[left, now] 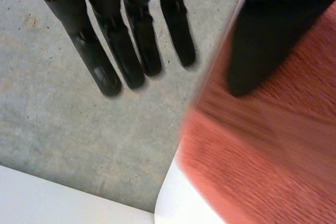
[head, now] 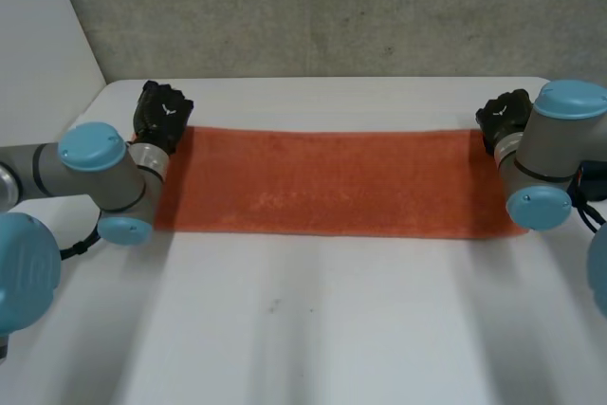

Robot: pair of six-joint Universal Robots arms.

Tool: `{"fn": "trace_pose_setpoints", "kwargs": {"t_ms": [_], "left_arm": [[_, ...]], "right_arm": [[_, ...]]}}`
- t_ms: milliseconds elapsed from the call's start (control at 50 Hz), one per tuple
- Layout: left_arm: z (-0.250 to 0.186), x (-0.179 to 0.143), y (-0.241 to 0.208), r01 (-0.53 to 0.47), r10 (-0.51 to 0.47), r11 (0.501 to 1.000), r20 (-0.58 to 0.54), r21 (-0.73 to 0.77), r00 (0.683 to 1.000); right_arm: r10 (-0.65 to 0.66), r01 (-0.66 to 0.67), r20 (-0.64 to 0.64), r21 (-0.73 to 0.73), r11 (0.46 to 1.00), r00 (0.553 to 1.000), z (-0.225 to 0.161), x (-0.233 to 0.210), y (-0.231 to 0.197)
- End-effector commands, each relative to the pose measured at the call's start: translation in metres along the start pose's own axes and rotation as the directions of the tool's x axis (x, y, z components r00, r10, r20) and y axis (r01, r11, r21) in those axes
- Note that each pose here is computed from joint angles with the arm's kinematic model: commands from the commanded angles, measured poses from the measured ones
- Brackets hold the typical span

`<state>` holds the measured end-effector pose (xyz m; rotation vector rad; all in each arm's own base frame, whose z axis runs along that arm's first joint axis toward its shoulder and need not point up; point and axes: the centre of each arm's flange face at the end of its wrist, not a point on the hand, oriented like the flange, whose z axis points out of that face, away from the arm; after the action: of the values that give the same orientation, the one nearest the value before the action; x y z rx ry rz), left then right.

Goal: Fold the laundry.

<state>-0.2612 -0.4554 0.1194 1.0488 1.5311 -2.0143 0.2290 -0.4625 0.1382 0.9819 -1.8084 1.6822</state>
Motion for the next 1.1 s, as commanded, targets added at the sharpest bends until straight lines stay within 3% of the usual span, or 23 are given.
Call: {"fn": "trace_pose_setpoints", "kwargs": {"t_ms": [20, 140, 240, 380, 480, 580, 780, 1100], "left_arm": [[-0.011, 0.02, -0.009, 0.009, -0.008, 0.999, -0.017, 0.044, 1.0], [-0.024, -0.008, -0.043, 0.004, -0.015, 0.991, 0.08, 0.134, 0.997], [-0.048, -0.021, -0.056, 0.05, -0.059, 0.992, 0.074, 0.119, 0.995], [-0.092, -0.043, -0.075, 0.242, -0.247, 0.964, 0.039, 0.107, 0.968], [-0.119, -0.043, -0.078, 0.396, -0.397, 0.915, 0.0, 0.078, 0.918], [-0.128, -0.036, -0.076, 0.449, -0.448, 0.892, -0.022, 0.054, 0.894], [-0.128, -0.034, -0.072, 0.452, -0.451, 0.891, -0.015, 0.039, 0.892], [-0.13, -0.032, -0.072, 0.452, -0.452, 0.891, -0.021, 0.033, 0.892]], "right_arm": [[0.022, -0.02, 0.044, -0.044, 0.999, 0.999, -0.01, -0.016, -0.008], [0.225, -0.223, 0.059, -0.045, 0.974, 0.973, -0.045, 0.017, -0.031], [0.34, -0.34, 0.134, -0.019, 0.94, 0.931, -0.085, 0.051, -0.04], [0.393, -0.366, 0.265, -0.147, 0.919, 0.881, -0.118, 0.04, 0.003], [0.432, -0.379, 0.302, -0.221, 0.899, 0.85, -0.128, 0.028, 0.031], [0.434, -0.388, 0.299, -0.202, 0.899, 0.85, -0.123, 0.021, 0.043], [0.421, -0.384, 0.288, -0.178, 0.906, 0.86, -0.105, 0.003, 0.061], [0.378, -0.345, 0.251, -0.166, 0.924, 0.891, -0.095, 0.012, 0.071]]}}
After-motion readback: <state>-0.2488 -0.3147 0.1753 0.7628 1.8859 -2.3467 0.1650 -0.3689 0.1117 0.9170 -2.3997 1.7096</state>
